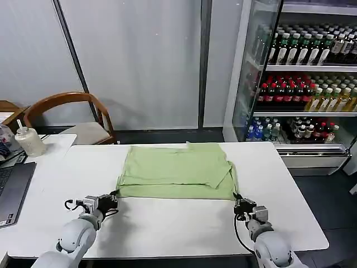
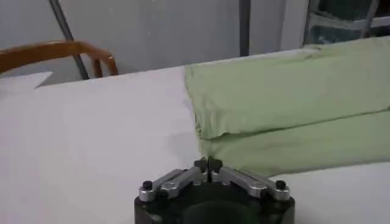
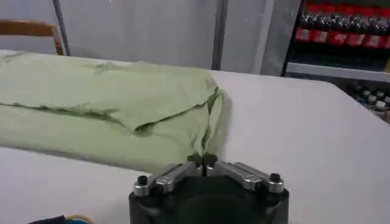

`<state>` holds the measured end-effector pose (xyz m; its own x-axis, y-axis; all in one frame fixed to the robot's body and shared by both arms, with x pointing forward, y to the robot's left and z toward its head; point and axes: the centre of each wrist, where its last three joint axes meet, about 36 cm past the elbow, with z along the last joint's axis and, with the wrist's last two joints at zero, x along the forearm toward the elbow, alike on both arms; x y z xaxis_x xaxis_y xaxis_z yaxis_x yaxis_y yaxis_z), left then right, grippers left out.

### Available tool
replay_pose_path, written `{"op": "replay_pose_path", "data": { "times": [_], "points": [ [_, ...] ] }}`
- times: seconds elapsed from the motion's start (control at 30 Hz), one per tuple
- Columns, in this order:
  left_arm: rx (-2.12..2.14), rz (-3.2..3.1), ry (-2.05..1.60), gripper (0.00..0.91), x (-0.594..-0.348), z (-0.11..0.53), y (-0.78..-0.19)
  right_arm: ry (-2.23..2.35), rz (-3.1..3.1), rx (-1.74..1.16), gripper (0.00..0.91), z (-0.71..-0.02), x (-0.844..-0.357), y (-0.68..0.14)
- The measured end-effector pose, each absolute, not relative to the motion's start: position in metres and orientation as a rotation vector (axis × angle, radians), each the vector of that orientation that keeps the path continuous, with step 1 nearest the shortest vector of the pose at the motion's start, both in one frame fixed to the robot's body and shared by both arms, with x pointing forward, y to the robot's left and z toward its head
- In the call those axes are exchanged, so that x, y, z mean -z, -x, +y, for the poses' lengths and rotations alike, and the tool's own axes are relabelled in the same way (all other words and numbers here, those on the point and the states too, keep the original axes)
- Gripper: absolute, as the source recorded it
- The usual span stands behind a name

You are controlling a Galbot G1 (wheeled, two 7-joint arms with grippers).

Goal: Fold and organize the clothes.

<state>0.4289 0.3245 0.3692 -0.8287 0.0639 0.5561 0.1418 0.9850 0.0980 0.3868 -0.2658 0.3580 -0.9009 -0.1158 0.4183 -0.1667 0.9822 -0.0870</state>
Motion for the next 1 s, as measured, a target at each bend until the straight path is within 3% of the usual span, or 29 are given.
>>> {"op": "replay_pose_path", "data": {
  "times": [0.53, 1.0],
  "points": [
    [0.227, -2.528, 0.187, 0.020, -0.381, 0.313, -0.333, -0.247, -2.718, -0.269, 0.000, -0.267, -0.366, -0.299],
    [0.228, -2.510, 0.177, 0.020, -0.388, 0.309, -0.289, -0.256, -2.682, -0.289, 0.000, -0.268, -0.367, -0.243]
  ]
}}
